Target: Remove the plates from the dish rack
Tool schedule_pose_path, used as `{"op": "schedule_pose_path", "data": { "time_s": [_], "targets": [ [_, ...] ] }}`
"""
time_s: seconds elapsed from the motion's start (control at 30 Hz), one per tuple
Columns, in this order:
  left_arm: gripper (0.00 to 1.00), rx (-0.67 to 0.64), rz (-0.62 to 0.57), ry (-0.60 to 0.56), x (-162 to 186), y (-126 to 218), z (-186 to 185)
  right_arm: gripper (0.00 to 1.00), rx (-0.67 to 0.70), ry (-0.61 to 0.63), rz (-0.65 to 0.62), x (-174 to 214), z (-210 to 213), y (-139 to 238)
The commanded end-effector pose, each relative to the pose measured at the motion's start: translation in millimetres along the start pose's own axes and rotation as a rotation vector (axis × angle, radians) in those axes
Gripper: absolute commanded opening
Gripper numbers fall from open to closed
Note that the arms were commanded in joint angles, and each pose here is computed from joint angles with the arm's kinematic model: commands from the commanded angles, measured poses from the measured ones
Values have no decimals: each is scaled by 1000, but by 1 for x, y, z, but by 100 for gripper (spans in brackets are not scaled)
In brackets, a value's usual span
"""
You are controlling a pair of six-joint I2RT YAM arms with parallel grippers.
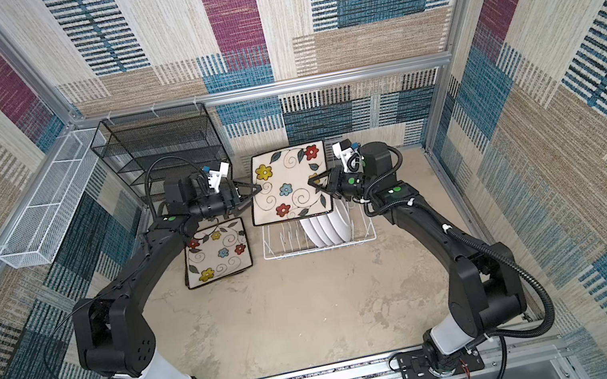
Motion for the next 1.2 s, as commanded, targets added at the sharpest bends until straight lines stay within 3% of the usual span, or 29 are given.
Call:
{"op": "schedule_pose_path", "data": {
  "time_s": [0.0,0.3,0.57,0.87,0.93,0.97,1.03,1.17],
  "targets": [
    [76,73,15,0,-3,-7,-10,0,-151,159,-30,-10,31,3],
    [59,112,65,16,7,-24,-14,0,-172,151,-1,-8,22,-3],
    [39,160,64,39,7,-29,-14,0,-173,152,10,-6,17,-5],
    [0,182,67,46,9,-28,-16,0,-164,148,16,-5,10,-8],
    [0,179,69,44,9,-27,-18,0,-161,148,14,-5,10,-8],
    [0,179,68,43,9,-26,-19,1,-160,147,14,-5,9,-9],
    [0,176,64,40,8,-25,-22,14,-149,149,4,-5,8,-8],
    [0,155,46,45,7,-19,-22,28,-108,167,-30,-7,7,-5]
  ]
}}
Point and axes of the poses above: each gripper's point midway between its finger pads, its own y axis back along the fingers, its own z axis along the line the jaws close on, x = y × z, the point moved 8 cm from there along y, back along the fingers, and after that the axes turned 3 degrees about -y, right-handed, at the moved point
